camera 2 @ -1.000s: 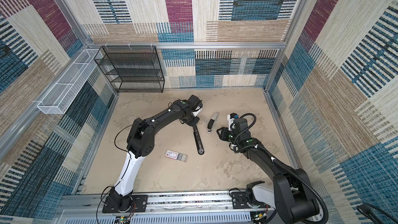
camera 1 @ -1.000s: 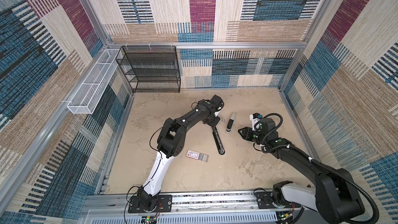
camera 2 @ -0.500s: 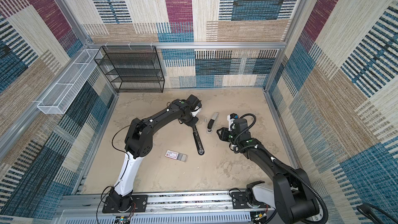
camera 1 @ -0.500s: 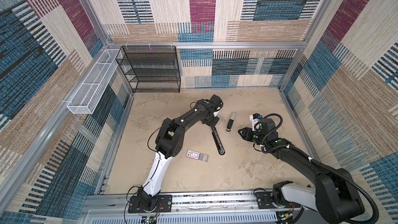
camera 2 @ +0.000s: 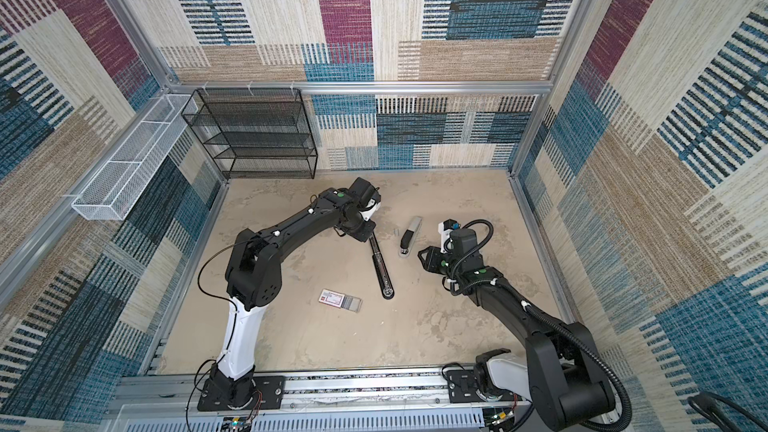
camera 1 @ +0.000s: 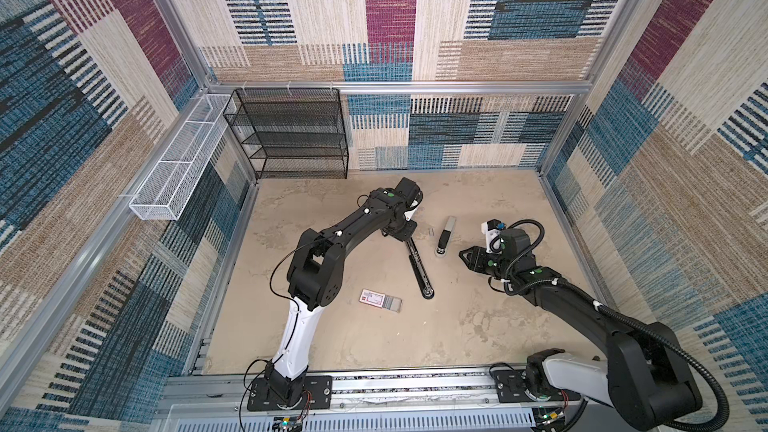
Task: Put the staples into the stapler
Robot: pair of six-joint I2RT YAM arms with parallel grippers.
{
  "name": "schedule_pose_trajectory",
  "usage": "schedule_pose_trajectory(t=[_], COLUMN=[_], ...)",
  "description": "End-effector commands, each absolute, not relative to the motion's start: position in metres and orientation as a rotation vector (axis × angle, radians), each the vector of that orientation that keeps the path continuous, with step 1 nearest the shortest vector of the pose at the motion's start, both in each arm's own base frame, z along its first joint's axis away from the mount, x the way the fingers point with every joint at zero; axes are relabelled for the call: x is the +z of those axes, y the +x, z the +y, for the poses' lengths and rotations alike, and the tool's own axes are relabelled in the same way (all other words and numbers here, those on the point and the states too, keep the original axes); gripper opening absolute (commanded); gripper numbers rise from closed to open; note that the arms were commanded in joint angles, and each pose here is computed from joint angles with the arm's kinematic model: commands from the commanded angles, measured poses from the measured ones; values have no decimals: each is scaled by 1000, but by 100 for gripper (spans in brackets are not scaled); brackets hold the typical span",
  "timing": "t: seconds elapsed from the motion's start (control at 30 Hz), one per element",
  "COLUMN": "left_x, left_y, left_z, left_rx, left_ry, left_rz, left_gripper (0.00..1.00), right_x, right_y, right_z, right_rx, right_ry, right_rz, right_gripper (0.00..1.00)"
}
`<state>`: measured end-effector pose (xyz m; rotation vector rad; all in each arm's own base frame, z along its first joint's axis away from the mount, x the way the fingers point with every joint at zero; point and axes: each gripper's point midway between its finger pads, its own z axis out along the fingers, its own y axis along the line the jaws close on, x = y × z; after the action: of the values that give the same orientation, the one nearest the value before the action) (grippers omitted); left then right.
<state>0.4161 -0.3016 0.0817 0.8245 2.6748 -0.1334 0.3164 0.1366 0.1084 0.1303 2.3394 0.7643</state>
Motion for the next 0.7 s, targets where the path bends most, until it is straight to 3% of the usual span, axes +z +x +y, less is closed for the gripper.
schedule_pose_trajectory(t=[0.0,0.17,0.37,0.6,0.67], left_x=[77,69,43,39,42], left_y=[421,431,437,437,437], left_z=[-312,-318,-293,-271,-270], left_rx=[-162,-128,142,303,307], left_ry=[774,768,760,731,735], left_rz=[2682,2680,2738,2743,2736], left_gripper=[31,34,31,0,0], right_x=[116,118,118,114,114], right_y=[322,322,322,322,323], right_z=[139,138,137,137,138], right_rx=[782,774,764,765,767], right_ry=[121,118,114,119,121], right_rz=[2304,2302,2302,2309,2308], right_gripper=[36,36,36,36,36])
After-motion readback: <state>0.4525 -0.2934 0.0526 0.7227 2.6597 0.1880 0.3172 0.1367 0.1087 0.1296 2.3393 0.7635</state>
